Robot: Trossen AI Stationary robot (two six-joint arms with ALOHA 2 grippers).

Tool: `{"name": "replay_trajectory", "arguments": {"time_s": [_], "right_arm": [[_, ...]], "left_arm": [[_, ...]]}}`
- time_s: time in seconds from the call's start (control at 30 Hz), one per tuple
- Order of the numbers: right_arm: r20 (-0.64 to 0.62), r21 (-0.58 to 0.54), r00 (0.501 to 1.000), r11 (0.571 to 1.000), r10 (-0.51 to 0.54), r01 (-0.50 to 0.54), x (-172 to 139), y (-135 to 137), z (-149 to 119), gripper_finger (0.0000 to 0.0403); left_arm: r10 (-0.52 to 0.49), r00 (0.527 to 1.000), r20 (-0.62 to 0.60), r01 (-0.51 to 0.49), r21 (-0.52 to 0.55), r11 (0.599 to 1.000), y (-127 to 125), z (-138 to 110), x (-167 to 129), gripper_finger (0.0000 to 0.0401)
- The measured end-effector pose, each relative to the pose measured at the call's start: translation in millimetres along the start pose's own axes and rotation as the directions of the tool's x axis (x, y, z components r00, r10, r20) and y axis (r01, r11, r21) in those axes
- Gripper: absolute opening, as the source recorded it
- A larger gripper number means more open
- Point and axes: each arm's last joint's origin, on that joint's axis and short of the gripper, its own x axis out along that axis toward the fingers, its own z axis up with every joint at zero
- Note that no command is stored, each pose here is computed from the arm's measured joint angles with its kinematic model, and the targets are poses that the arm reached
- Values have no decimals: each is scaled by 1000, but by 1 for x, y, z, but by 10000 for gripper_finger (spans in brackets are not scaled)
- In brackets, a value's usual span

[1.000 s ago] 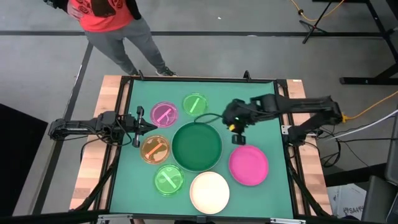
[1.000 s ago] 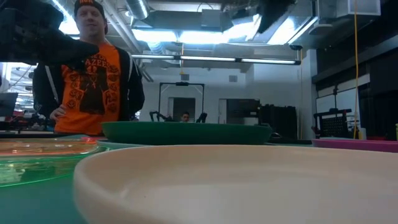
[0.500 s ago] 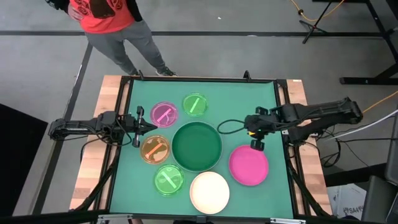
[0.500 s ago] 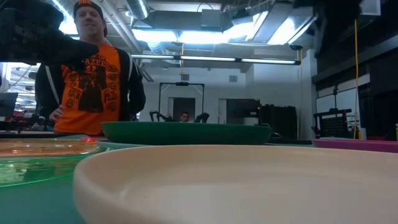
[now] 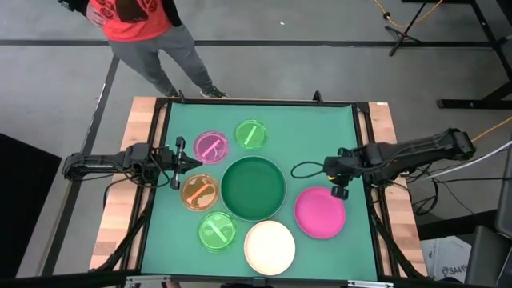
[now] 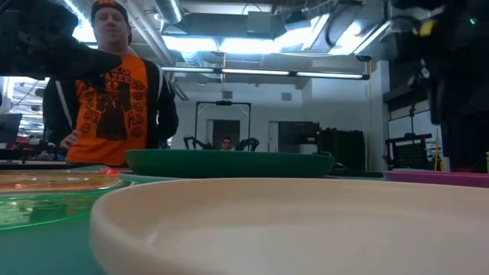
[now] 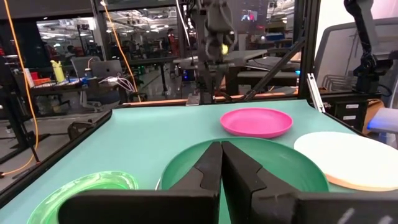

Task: Stack plastic plates
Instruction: Stack the pink plate on top of the green plate

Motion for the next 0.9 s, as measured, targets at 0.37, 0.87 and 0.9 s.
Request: {"name": "replay_trajectory", "arguments": {"time_s": [0.37, 0.87, 0.9], "right_arm": [[-32, 6, 997, 997, 72, -71, 40, -3, -17, 67], [-77, 59, 986, 988, 146, -141, 67, -6, -34, 67], [-79, 65, 986, 988, 144, -140, 67, -6, -34, 67]], "left_arm": [[0, 1000, 1, 0, 0, 1000, 0, 0, 0, 4], [0, 1000, 1, 0, -1, 1000, 0, 0, 0, 4], [0, 1000, 1, 0, -1, 1000, 0, 0, 0, 4]]}}
